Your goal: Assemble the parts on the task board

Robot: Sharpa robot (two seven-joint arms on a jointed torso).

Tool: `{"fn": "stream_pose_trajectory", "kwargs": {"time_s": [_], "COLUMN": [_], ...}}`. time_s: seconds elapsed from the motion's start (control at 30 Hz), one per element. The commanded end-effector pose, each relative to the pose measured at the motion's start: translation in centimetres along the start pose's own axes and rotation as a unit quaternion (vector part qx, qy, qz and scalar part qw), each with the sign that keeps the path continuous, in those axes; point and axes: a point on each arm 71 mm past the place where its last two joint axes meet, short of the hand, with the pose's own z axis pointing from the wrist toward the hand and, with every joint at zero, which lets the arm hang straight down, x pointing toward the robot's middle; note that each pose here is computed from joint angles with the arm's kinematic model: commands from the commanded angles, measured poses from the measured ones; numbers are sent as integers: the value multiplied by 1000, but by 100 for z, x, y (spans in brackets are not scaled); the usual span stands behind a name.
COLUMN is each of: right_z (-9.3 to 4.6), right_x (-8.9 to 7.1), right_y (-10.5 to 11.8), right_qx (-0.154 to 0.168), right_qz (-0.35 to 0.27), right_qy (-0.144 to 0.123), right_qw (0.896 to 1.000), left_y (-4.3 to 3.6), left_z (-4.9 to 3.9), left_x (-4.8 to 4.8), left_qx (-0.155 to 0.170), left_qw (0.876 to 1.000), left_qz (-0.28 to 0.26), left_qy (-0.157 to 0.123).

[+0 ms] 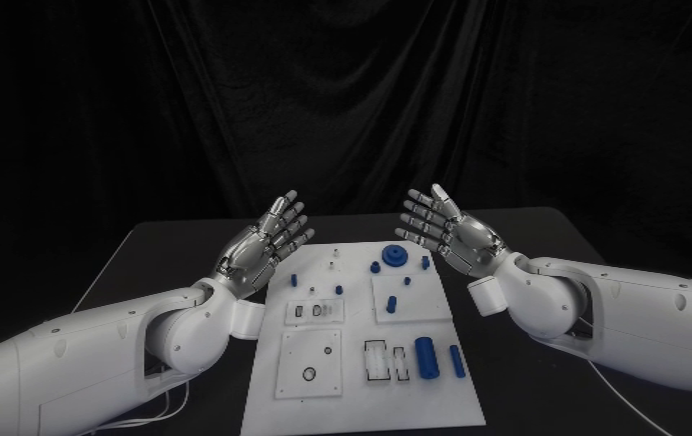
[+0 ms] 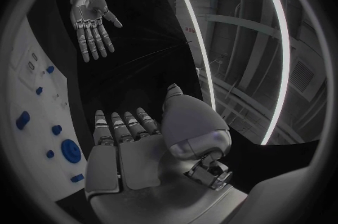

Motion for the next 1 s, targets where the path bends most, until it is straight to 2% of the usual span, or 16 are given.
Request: {"fn": "stream_pose_trajectory", "kwargs": {"time_s": [0.03,0.33,0.53,0.63,0.77,1.0], "right_z": [-11,-3,38,65,100,242], "right_x": [61,18,-20,-28,-10,85], "right_y": [17,50,173,285,463,775], "right_qx": [2,5,5,6,13,15], "right_qz": [14,-13,-87,-120,-171,-263], "right_qy": [47,24,-8,-19,-28,-18], "right_qw": [999,1000,996,993,985,965], "left_y": [-111,-271,-400,-504,-685,-851], "left_z": [-43,-213,-313,-309,-245,-222], "left_x": [19,-106,-137,-115,-53,41], "left_qx": [56,73,75,84,105,129], "left_qw": [998,997,997,996,994,991], "left_qz": [16,37,21,18,15,12], "left_qy": [29,3,-8,-7,2,15]}}
